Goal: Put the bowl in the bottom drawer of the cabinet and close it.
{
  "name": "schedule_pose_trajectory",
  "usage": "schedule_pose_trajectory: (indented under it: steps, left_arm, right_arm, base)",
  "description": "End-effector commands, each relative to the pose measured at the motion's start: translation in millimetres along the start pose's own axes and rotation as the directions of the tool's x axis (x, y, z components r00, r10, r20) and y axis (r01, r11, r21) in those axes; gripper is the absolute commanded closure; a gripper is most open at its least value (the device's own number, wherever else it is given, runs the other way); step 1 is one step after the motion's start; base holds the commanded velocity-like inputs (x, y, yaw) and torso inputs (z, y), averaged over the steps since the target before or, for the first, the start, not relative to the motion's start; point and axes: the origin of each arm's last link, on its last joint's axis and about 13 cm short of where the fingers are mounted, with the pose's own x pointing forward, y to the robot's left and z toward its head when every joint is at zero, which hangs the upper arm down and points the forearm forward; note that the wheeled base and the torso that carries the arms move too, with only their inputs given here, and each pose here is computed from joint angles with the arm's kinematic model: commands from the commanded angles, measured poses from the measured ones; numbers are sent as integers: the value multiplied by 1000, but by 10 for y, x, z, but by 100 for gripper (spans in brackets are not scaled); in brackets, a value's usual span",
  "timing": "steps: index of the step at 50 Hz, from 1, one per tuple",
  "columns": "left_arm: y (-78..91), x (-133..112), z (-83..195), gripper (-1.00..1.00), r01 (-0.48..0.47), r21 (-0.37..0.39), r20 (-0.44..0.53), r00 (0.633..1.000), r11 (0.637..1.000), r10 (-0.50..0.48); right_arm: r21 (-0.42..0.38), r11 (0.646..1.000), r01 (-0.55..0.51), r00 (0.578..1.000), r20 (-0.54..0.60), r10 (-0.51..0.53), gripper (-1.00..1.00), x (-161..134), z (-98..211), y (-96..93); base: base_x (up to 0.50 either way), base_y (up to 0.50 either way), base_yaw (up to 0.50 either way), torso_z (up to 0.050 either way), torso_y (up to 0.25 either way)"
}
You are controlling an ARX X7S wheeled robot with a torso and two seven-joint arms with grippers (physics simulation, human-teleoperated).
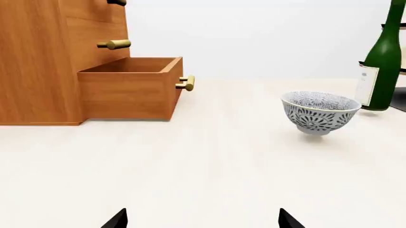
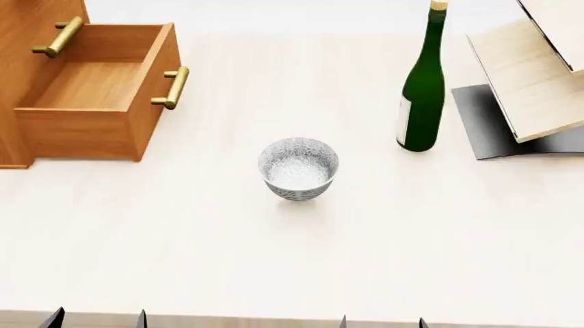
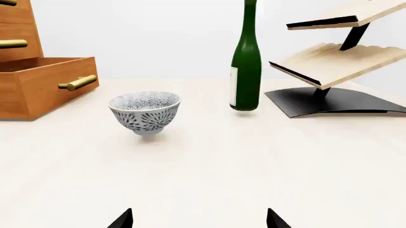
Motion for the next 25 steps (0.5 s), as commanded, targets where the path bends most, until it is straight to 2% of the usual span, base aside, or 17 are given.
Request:
schedule_pose_trajectory:
  steps: [1, 17, 18, 25]
  left_arm:
    - [4, 9, -2, -100, -2, 1, 1, 1000, 1000, 2]
    - [11, 22, -8, -100, -29, 22, -3, 1000, 999, 29]
    - [17, 16, 26, -100, -28, -8, 13, 1000, 1000, 28]
    - [44, -7, 221, -100, -28, 2, 68, 997, 1000, 28]
  right_arm:
    - [-2, 1000, -2, 1000, 1, 2, -100, 6, 4, 3]
    - [-3, 1000, -9, 1000, 2, 9, -100, 6, 38, 14]
    - [-3, 1000, -7, 1000, 6, 7, -100, 7, 43, 12]
    - [-19, 1000, 6, 998, 63, -5, -100, -4, 242, 17]
  base:
    - [0, 0, 0, 0, 0]
    - [0, 0, 0, 0, 0]
    - [0, 0, 0, 0, 0]
    - [0, 0, 0, 0, 0]
